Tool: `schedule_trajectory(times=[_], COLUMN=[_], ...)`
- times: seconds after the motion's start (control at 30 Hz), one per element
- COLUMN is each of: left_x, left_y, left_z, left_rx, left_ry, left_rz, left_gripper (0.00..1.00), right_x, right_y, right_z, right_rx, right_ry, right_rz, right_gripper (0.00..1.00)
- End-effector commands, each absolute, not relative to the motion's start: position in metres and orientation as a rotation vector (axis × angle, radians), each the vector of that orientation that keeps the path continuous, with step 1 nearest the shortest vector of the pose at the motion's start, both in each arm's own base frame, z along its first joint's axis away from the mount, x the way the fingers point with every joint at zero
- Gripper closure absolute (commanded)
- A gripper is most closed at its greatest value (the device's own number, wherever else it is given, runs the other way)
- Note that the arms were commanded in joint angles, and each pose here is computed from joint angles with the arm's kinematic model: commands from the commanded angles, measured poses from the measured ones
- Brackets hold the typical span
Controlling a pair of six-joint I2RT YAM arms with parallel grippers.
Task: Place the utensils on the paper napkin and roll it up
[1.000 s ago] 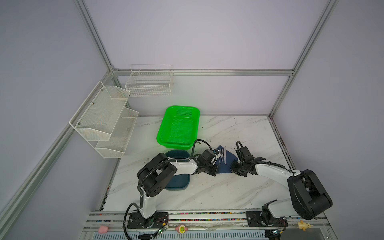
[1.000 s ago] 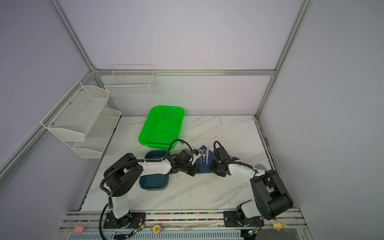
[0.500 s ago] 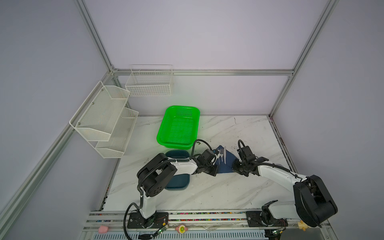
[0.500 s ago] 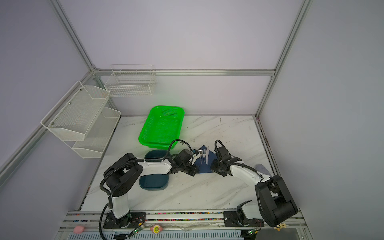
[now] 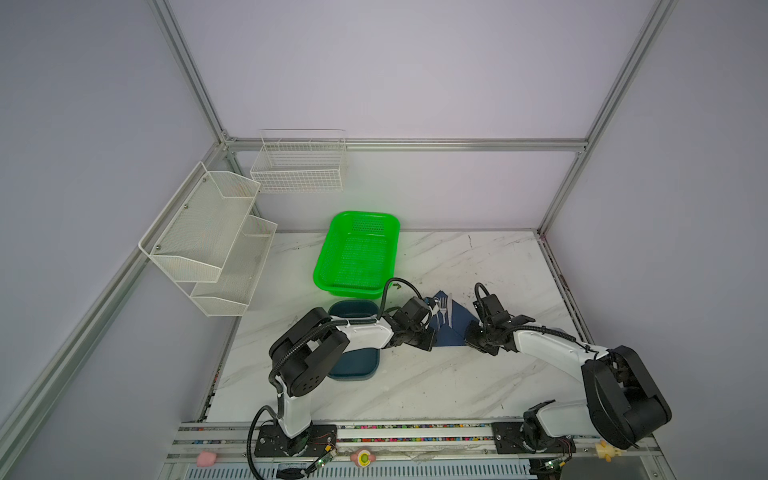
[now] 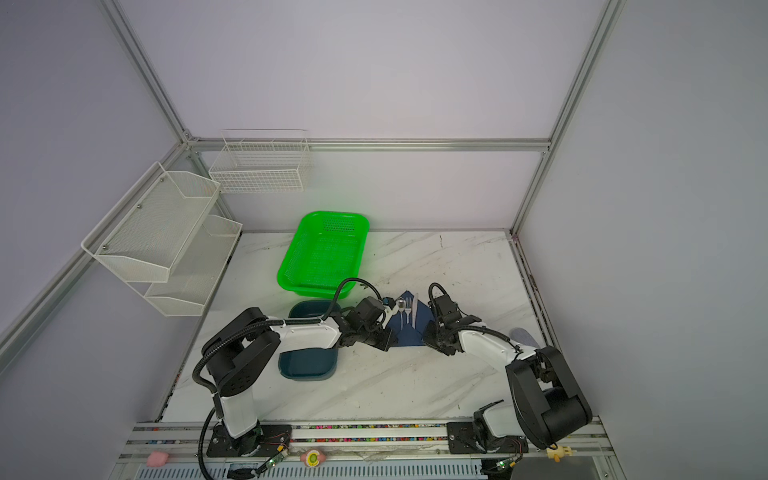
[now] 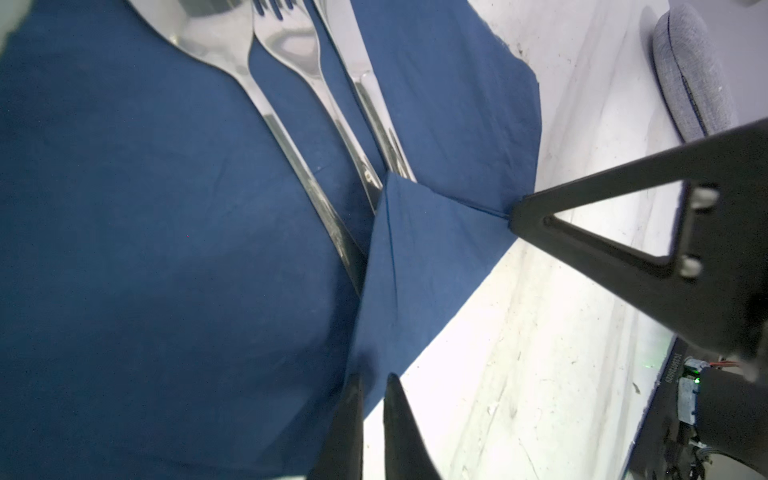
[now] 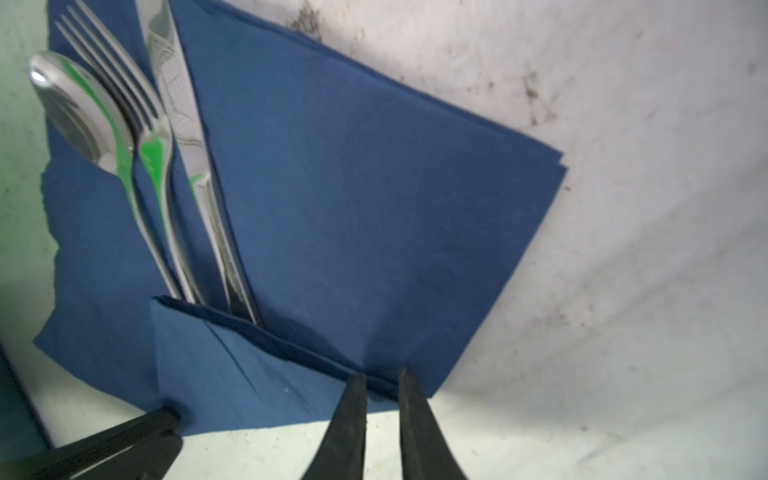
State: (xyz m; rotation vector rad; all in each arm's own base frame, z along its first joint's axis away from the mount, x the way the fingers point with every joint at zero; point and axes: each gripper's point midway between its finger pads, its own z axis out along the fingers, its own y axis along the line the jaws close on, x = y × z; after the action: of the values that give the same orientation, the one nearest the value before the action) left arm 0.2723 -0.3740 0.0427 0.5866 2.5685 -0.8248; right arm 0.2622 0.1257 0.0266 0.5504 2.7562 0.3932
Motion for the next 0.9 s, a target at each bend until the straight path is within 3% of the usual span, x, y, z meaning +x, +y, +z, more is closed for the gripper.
schedule_trajectory(times=[0.0, 0.37, 0.87], left_x=[0.271, 0.271, 0.264], left_y=[-0.371, -0.365, -0.359], left_z=[0.059, 0.098, 0.043], left_rx=[0.567, 0.482, 0.465], left_ry=[2.535, 2.426, 2.623], left_rz=[-0.840, -0.922, -0.806], left_gripper=[0.87, 0.89, 0.92], right_x=[0.257, 0.255, 0.255], right_y=[0.119, 0.121, 0.121], right_z=[0.020, 0.018, 0.020], right_rx=[0.586, 0.583, 0.582], right_ry=[2.776, 2.790, 2.788], right_rz=[0.349, 0.363, 0.367], right_gripper=[0.81, 0.81, 0.81])
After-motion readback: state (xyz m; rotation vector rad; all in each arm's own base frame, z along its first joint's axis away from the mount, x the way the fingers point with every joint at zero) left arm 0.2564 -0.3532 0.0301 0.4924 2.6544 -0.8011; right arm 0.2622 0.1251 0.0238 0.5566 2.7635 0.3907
